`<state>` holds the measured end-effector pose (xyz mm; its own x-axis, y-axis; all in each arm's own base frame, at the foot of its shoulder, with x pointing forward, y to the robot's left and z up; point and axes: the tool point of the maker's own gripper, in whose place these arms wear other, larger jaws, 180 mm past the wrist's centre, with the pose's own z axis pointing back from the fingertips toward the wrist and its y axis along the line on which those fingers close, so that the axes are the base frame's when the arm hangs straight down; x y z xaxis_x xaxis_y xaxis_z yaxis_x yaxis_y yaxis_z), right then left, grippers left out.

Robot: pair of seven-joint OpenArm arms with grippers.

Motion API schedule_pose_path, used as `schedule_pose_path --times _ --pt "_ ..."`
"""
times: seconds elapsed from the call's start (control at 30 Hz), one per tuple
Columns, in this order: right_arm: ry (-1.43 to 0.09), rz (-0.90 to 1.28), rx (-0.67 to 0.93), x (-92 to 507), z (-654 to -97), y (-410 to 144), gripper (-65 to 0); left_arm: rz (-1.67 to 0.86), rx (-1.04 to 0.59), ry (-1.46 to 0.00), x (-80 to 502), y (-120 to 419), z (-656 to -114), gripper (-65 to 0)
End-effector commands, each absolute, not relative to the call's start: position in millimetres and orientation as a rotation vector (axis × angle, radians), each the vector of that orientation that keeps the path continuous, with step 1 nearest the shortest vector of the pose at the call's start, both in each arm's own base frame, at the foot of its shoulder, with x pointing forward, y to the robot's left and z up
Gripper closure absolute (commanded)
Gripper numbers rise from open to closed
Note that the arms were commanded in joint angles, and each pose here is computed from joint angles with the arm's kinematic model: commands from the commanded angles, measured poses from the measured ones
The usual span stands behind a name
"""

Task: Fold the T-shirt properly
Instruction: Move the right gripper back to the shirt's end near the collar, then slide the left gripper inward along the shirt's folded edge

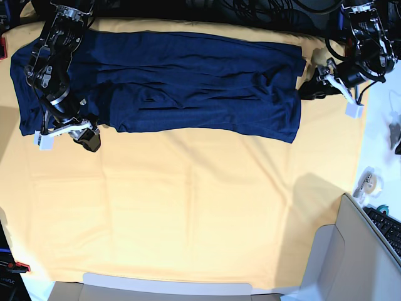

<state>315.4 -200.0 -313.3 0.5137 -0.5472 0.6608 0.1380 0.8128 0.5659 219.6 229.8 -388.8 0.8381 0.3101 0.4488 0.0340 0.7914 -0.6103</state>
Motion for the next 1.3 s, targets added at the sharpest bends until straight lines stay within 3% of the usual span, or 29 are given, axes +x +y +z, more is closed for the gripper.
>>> schedule_pose_path --times 0.0,0.23,0.63,0.9,1.27 --pt "-1.001 -0.417 0.490 321 -299 -202 -24.0 0.127 -0.661 -0.584 225 226 -382 -31.3" --pt "-0.947 -0.448 0.494 316 -319 -204 -24.0 0.079 -0.706 -0.559 226 199 -388 -31.5" --pt "-0.935 -0.453 0.491 314 -324 -205 -24.0 0.081 -0.699 -0.567 228 201 -387 -31.5" --pt "-0.936 -0.452 0.491 314 -323 -205 -24.0 0.048 -0.583 -0.511 220 213 -405 -31.5" --pt "-0.937 -0.453 0.493 315 -323 -205 -24.0 0.055 -0.631 -0.503 218 192 -410 -31.5"
